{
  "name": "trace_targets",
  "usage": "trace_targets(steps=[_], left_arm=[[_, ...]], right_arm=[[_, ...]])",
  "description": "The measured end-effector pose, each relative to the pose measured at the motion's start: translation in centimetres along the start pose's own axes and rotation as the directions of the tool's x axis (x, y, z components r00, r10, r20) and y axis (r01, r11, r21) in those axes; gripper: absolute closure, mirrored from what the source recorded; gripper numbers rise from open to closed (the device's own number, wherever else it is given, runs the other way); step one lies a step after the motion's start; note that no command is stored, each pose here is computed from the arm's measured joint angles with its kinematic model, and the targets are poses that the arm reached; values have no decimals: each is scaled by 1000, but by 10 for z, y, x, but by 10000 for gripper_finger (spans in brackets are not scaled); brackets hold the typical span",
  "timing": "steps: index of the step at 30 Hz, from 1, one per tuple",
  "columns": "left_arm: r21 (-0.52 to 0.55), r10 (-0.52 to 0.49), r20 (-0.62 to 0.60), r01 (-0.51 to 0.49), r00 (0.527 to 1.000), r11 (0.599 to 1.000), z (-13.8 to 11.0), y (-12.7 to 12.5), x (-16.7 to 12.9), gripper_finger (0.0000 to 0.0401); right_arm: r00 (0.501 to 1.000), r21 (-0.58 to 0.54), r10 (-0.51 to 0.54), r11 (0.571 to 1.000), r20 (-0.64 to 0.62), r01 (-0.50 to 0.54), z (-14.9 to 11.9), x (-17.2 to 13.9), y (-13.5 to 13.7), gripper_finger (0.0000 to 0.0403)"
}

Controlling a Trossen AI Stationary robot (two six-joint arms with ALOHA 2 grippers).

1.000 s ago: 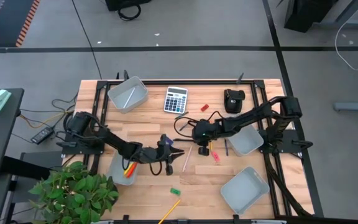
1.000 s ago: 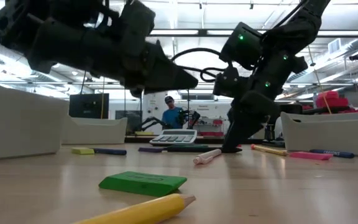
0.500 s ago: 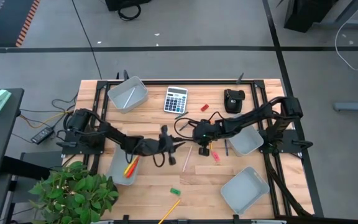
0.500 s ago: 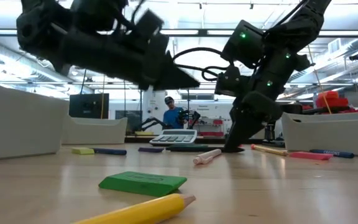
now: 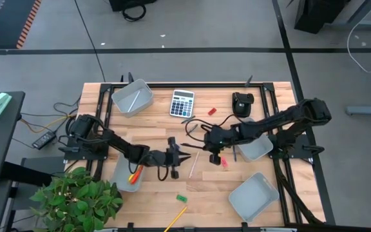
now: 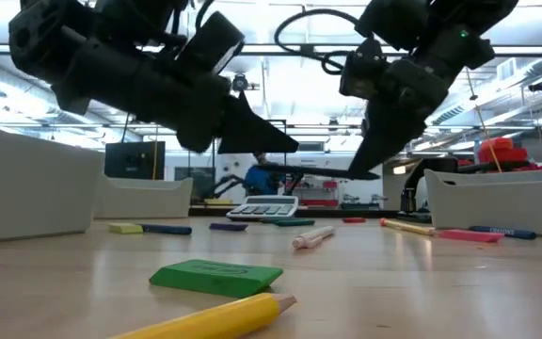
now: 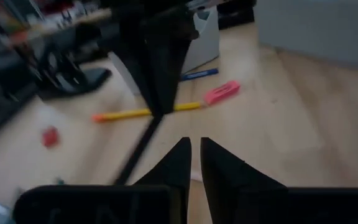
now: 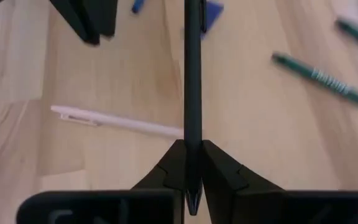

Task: Sort crayons/erasers/pens/pencils in bins
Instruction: Put the black ballpen into the bottom left gray bin

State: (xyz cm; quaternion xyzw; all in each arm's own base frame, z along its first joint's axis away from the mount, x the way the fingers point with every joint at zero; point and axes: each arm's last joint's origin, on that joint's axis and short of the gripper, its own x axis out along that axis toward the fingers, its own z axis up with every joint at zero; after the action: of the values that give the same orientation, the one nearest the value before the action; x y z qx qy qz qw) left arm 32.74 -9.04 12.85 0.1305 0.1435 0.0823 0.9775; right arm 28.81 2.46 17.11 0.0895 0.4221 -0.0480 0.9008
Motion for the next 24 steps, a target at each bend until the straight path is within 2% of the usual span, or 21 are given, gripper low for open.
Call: trace_targets(steps=[3,6,9,11,16,20,24], left_arm=[[199,50,-45,-40,998,979,4,-5,2,357],[392,133,-114,-79,985,916,4,-6,3,358],[490,203,-183,-89,962,867,1,-5,5,351],[513,212,-216,-74,953,855,0,-5,5,338],[461,222,-215,-102,951,882,0,-2,7,281],[466,254,-216,-129,943,875,0,3,9,230],[472,281,-226,-148,933,869,-2,12,13,199]], right_arm=[[1000,11,8,1000,-25,-7,-4,3,6,364],[999,-7,-1,1000,-44,1,-8,6,10,363],[999,-32,-23,999,-36,22,-9,7,12,363],[999,-61,-31,998,-30,30,-9,7,12,363],[999,-65,-51,997,-15,50,-5,7,5,362],[998,-66,-58,996,-15,57,-4,8,2,362],[999,-71,-49,996,14,50,-1,7,2,362]])
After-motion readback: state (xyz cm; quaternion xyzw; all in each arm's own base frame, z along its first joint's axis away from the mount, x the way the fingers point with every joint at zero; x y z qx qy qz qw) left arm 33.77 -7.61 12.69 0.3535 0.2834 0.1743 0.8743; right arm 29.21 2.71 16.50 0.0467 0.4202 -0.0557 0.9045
